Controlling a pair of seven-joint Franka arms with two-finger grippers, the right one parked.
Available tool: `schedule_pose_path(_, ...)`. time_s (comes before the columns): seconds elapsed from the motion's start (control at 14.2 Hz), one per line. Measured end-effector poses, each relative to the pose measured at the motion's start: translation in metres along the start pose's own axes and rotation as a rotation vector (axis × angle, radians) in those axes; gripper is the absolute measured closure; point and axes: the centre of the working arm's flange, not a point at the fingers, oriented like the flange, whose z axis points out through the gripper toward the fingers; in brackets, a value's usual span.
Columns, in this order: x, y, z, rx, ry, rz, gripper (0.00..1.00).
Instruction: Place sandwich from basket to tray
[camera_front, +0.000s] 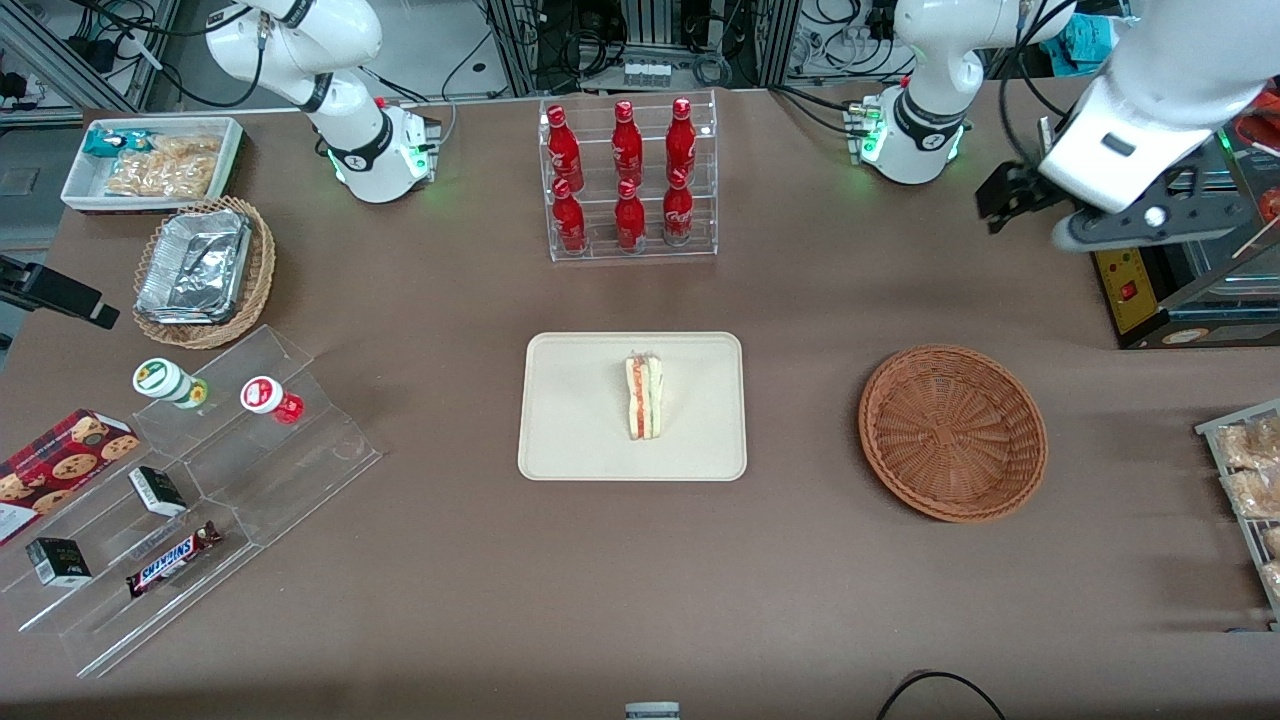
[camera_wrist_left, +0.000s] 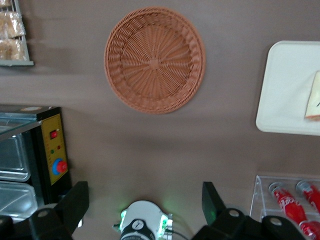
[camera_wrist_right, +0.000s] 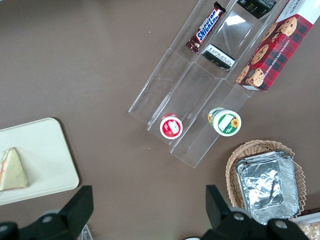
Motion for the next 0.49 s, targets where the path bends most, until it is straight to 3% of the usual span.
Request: schedule_pose_path(0.49,0.008,-0.026,0.011,-0.019,-0.035,0.021,0.0)
